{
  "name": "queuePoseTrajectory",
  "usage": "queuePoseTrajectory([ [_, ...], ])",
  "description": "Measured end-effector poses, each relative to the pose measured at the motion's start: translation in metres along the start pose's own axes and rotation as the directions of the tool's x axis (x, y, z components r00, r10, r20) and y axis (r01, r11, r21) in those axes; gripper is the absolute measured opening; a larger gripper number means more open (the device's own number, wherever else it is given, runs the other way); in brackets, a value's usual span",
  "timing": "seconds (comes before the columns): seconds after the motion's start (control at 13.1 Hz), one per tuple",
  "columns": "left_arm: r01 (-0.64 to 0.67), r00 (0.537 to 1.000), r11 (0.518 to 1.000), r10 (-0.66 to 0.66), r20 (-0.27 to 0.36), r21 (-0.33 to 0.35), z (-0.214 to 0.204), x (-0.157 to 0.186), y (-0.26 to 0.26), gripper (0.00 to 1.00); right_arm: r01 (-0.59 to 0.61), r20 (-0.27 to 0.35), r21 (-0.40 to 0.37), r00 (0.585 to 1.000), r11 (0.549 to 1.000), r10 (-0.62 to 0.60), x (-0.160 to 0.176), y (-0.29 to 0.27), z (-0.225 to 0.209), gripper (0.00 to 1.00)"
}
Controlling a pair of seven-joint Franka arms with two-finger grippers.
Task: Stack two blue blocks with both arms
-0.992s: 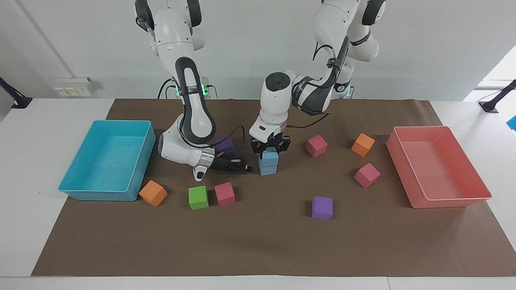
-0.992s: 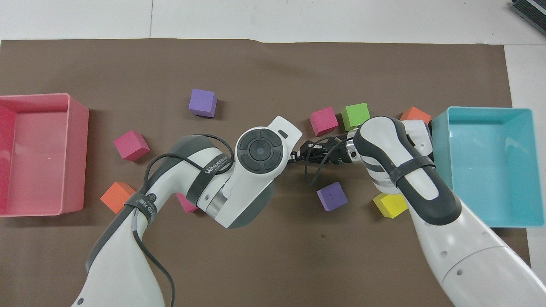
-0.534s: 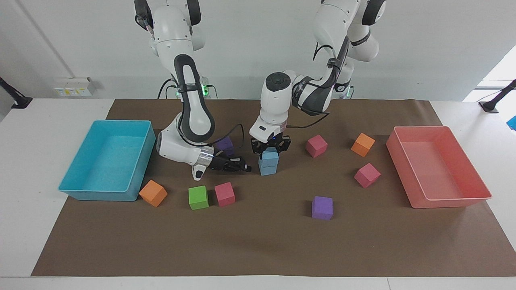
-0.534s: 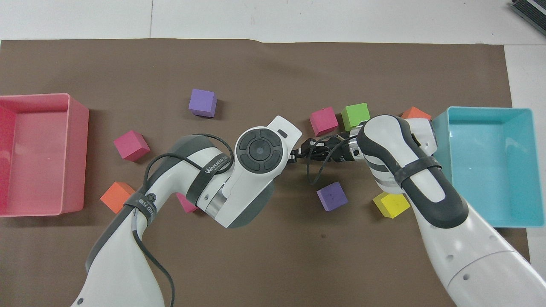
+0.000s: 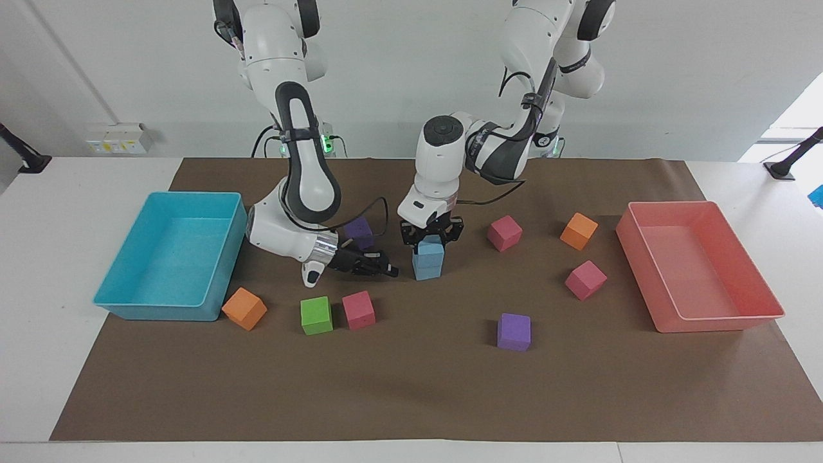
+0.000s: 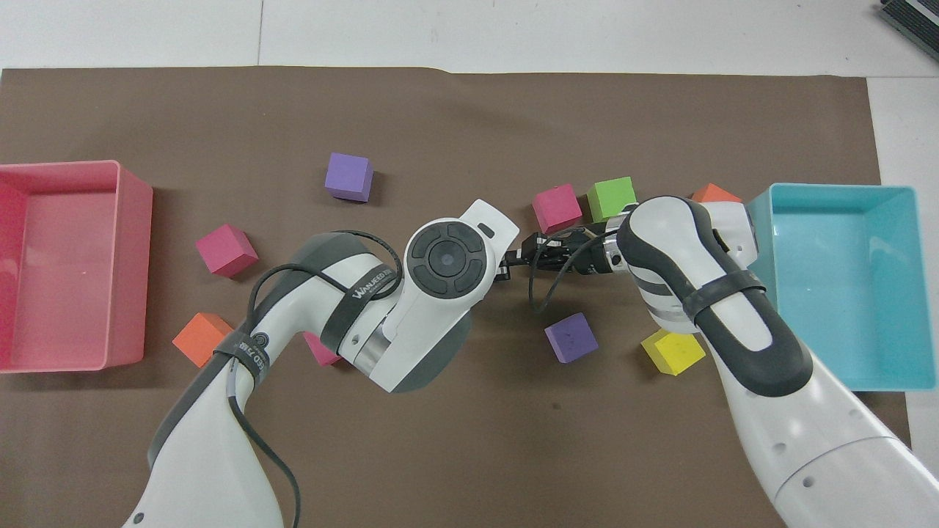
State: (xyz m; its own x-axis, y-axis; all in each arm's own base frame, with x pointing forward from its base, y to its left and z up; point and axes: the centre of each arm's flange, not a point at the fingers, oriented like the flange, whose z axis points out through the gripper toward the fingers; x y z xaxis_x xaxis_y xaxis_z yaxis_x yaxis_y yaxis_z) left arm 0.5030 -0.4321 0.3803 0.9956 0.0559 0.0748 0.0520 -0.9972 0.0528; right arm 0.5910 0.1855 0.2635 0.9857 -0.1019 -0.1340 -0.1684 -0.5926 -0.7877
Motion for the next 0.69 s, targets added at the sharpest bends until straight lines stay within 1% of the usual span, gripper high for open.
queuePoseTrajectory([
  [0.08,0.000,1.000,1.000,0.000,0.000,0.000,0.0001,-0.0001,0.0000,0.70,0.007,0.004,-0.010,1.000,1.000,-0.007,-0.0002,0.0002,-0.0002,0.01],
  [0.23,-0.001,1.000,1.000,0.001,0.001,0.001,0.0006,-0.0007,0.0002,0.86,0.020,0.007,-0.021,1.000,1.000,-0.020,-0.0005,-0.0015,-0.0023,0.01],
  [0.31,-0.001,1.000,1.000,0.001,0.002,0.001,0.0007,-0.0008,0.0002,0.86,0.023,0.007,-0.021,1.000,1.000,-0.023,-0.0006,-0.0026,-0.0031,0.01],
  [0.38,-0.001,1.000,1.000,0.001,0.002,0.001,0.0007,-0.0009,0.0003,0.92,0.024,0.006,-0.021,1.000,1.000,-0.024,-0.0006,-0.0031,-0.0034,0.01],
  [0.46,-0.001,1.000,1.000,0.001,0.002,0.001,0.0008,-0.0012,0.0005,0.93,0.024,0.006,-0.021,1.000,0.999,-0.024,-0.0006,-0.0031,-0.0035,0.01],
  [0.53,-0.002,1.000,1.000,0.002,0.002,0.001,0.0008,-0.0013,0.0006,0.99,0.024,0.002,-0.023,1.000,0.999,-0.024,-0.0002,-0.0029,-0.0037,0.01],
  [0.69,-0.002,1.000,1.000,0.002,0.002,0.000,0.0004,-0.0012,0.0008,1.00,0.009,-0.024,-0.038,1.000,0.999,-0.010,0.0013,-0.0025,-0.0037,0.01],
])
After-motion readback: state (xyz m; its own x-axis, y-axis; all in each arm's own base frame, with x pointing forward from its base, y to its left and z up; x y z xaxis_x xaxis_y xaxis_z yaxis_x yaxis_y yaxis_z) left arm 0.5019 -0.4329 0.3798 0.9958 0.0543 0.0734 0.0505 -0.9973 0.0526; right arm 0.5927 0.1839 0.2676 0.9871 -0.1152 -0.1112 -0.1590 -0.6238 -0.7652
